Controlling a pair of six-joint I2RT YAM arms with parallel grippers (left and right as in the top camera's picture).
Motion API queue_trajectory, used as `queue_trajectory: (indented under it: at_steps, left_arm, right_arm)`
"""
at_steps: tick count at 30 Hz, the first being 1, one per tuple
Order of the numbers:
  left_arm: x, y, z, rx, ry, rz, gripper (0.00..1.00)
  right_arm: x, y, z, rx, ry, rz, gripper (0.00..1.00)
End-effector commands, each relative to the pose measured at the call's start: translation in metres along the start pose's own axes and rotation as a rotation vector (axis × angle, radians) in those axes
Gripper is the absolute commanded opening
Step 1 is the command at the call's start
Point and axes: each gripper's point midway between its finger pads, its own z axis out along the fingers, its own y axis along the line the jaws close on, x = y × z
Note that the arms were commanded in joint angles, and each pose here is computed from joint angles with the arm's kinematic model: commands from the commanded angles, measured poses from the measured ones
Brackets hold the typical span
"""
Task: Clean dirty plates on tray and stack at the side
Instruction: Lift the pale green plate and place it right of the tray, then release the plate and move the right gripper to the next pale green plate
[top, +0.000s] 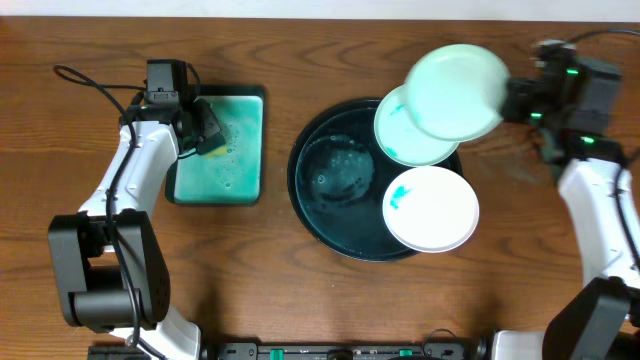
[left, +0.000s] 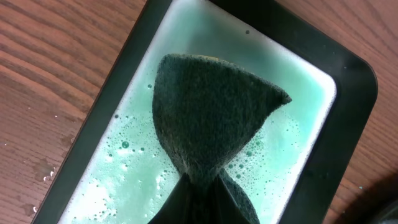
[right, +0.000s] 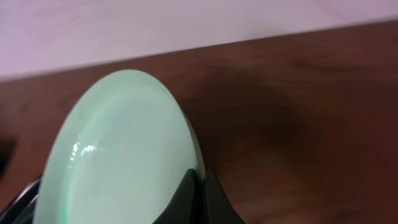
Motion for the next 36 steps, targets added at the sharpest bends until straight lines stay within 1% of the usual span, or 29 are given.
queue_trajectory:
  at_steps: [1, 3, 6, 11, 15, 21, 22, 23, 25, 26, 27, 29, 31, 34, 36]
  left_arm:
    - [-0.002, 0.001, -0.001, -0.004, -0.006, -0.012, 0.07]
    - [-0.002, 0.001, -0.001, -0.004, -0.006, -0.012, 0.07]
    - [-0.002, 0.001, -0.001, -0.004, -0.006, -0.012, 0.07]
    - [-0.002, 0.001, -0.001, -0.004, -0.006, -0.012, 0.07]
    - [-0.002, 0.001, -0.001, -0.004, -0.004, -0.012, 0.07]
    - [-0.002, 0.002, -0.001, -0.005, -0.003, -0.012, 0.07]
    - [-0.002, 0.002, -0.001, -0.005, -0.003, -0.012, 0.07]
    - [-0.002, 0.002, -0.001, -0.005, -0.003, -0.012, 0.07]
    - [-0.002, 0.002, -0.001, -0.005, -0.003, -0.012, 0.07]
    - [-0.002, 0.001, -0.001, -0.005, -0.004, -0.012, 0.07]
    - [-0.002, 0.002, -0.001, -0.005, -0.003, -0.012, 0.07]
    - [-0.002, 0.002, -0.001, -0.005, -0.003, -0.012, 0.07]
    - [-0.002, 0.002, -0.001, -0.005, -0.003, -0.012, 0.07]
    - [-0.002, 0.002, -0.001, -0.005, -0.003, -0.012, 0.07]
    - [-0.002, 0.002, -0.001, -0.005, -0.003, -0.012, 0.07]
  right_arm:
    - [-0.008, -0.049, -0.016, 0.05, -0.032, 0.173, 0.01]
    - [-0.006, -0.083, -0.024, 0.11, -0.044, 0.236, 0.01]
    - [0.002, -0.121, -0.028, 0.173, -0.04, 0.297, 0.01]
    - [0.032, -0.187, -0.017, 0.315, -0.012, 0.375, 0.01]
    - [0.051, -0.207, 0.006, 0.323, 0.007, 0.393, 0.01]
    - [0.08, -0.215, 0.031, 0.317, 0.067, 0.413, 0.01]
    - [0.081, -0.215, 0.032, 0.316, 0.07, 0.41, 0.05]
    - [0.081, -0.214, 0.033, 0.315, 0.072, 0.402, 0.11]
    - [0.078, -0.211, 0.032, 0.303, 0.072, 0.39, 0.33]
    - [0.076, -0.209, 0.031, 0.289, 0.07, 0.39, 0.38]
    - [0.072, -0.204, 0.03, 0.27, 0.071, 0.391, 0.42]
    - [0.062, -0.196, 0.026, 0.239, 0.071, 0.391, 0.46]
    - [0.046, -0.187, 0.02, 0.226, 0.073, 0.376, 0.46]
    - [0.023, -0.159, 0.015, 0.189, 0.111, 0.275, 0.47]
    - [0.015, -0.133, 0.018, 0.148, 0.157, 0.189, 0.52]
